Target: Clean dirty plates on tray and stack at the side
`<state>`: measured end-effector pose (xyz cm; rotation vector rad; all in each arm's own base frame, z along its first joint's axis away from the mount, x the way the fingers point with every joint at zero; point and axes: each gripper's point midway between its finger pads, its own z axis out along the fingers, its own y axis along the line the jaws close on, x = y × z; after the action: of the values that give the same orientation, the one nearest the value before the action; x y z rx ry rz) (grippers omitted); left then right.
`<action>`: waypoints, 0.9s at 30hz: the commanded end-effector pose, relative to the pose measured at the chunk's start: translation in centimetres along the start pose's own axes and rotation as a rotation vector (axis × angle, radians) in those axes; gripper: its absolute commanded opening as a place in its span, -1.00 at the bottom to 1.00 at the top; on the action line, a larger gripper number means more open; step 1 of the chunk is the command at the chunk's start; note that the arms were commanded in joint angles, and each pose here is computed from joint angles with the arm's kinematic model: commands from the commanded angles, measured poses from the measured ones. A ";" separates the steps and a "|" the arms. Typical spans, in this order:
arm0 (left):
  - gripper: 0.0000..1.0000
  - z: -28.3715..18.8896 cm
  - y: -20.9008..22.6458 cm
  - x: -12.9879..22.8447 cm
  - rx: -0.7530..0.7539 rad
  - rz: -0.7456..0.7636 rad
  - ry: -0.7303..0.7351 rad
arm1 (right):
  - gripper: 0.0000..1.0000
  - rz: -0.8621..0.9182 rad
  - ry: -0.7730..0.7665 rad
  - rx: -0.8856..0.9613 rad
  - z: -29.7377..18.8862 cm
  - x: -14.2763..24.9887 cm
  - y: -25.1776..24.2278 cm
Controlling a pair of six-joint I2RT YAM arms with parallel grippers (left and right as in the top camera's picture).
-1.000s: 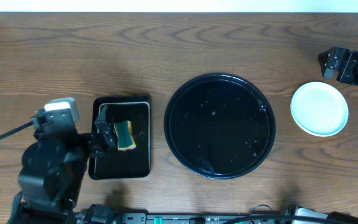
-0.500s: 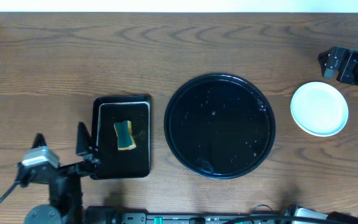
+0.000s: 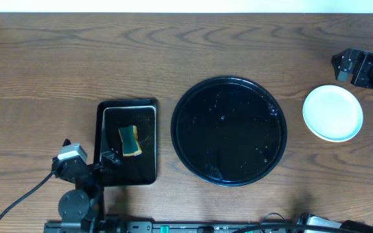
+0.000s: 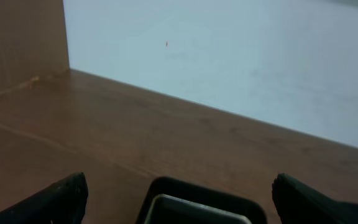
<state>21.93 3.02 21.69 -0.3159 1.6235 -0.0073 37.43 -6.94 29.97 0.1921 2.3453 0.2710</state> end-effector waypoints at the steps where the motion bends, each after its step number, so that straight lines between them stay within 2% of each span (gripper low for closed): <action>1: 0.89 0.5 0.4 1.0 -0.015 0.016 -0.004 | 0.98 -0.027 -0.017 -0.010 -0.4 -0.5 0.5; 10: 0.89 2.2 -1.1 3.2 0.091 0.003 -0.061 | 0.98 -0.027 -0.017 -0.010 -0.4 -0.5 0.5; 17: 0.89 2.3 -2.7 6.4 0.197 0.017 0.043 | 0.98 -0.027 -0.017 -0.010 -0.4 -0.5 0.5; 21: 0.89 2.4 -2.2 8.4 0.179 0.025 0.107 | 0.98 -0.027 -0.017 -0.010 -0.4 -0.5 0.5; 27: 0.89 2.5 -1.7 8.4 0.152 0.058 0.101 | 0.99 -0.027 -0.017 -0.010 -0.4 -0.5 0.5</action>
<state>24.46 -0.14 15.33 -0.1738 1.6719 -0.1469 37.42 -6.93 29.97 0.1918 2.3457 0.2709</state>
